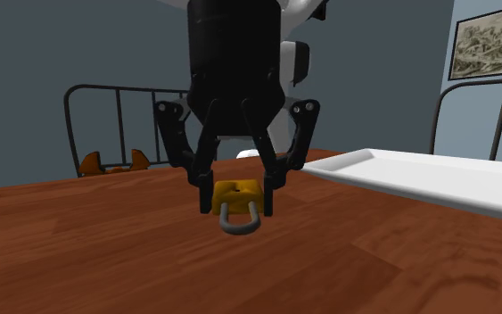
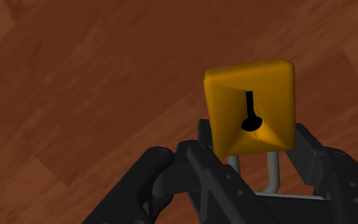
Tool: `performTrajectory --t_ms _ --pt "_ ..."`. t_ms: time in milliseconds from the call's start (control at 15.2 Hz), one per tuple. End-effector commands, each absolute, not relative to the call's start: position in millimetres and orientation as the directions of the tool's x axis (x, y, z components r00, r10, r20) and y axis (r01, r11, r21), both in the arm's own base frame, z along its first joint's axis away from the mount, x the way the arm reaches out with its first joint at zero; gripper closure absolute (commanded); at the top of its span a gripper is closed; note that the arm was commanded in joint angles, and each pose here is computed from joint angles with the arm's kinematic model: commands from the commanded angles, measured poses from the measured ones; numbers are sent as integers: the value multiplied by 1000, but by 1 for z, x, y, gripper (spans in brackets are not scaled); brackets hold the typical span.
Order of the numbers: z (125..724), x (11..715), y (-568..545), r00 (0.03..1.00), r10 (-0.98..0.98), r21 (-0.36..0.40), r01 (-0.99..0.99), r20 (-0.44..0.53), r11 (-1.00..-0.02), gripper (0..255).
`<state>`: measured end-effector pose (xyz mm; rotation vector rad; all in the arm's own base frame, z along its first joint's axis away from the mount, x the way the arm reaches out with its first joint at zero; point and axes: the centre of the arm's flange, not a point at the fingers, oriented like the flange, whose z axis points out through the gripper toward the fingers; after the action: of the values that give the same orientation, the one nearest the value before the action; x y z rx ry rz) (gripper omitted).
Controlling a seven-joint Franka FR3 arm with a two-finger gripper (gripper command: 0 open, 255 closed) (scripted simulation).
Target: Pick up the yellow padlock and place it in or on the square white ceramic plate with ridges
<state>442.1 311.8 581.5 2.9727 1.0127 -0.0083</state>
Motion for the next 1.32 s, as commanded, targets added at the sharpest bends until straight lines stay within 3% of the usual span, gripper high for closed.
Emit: performTrajectory --t_ms 0,396,1254 --pt "578 441 313 791 612 -3 612 -13 -791 255" --pt "578 442 313 791 612 -3 612 -13 -791 255" --pt "646 442 313 791 612 -3 612 -13 -791 255"
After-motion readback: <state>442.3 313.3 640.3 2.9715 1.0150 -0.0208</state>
